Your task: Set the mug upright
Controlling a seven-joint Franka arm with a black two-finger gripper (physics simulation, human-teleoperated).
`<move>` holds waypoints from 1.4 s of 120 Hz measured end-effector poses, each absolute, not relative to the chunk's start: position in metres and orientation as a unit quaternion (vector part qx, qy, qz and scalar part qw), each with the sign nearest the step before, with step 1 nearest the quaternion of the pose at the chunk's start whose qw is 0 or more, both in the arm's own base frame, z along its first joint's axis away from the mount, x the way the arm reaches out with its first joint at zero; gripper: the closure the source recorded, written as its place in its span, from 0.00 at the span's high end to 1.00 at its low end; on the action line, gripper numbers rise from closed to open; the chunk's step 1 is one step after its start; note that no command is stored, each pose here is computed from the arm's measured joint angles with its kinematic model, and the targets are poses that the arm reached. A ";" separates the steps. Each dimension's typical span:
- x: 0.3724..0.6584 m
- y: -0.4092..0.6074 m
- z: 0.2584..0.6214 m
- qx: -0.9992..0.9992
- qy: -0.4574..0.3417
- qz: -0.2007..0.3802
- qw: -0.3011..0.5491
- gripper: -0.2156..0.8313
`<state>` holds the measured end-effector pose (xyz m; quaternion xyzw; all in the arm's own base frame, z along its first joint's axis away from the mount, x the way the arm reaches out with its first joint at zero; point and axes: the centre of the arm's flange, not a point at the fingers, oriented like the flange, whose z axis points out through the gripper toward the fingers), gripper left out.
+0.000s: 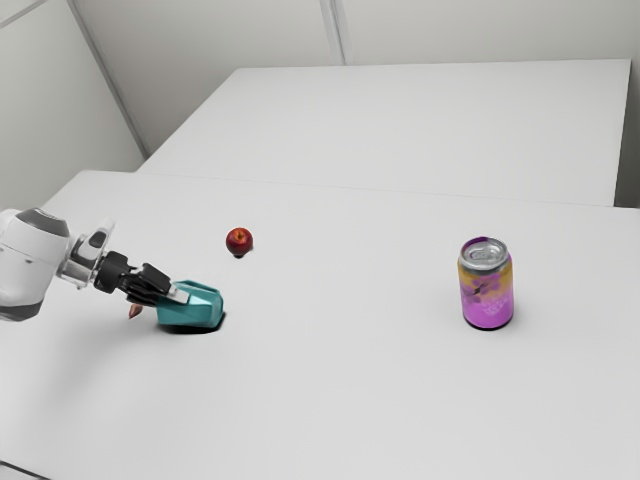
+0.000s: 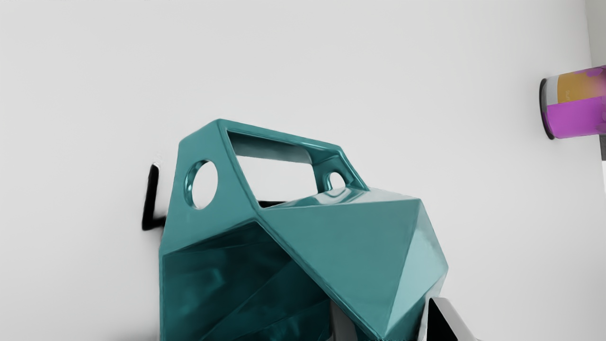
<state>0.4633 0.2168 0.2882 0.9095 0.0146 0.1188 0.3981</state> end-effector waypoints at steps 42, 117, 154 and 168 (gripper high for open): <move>0.466 0.209 0.326 0.908 -0.012 0.149 0.392 0.08; 0.518 0.108 0.440 0.945 -0.271 0.115 0.141 0.04; 0.527 0.085 0.426 0.947 -0.292 0.118 0.070 0.04; 0.529 0.076 0.416 0.945 -0.298 0.126 0.046 0.04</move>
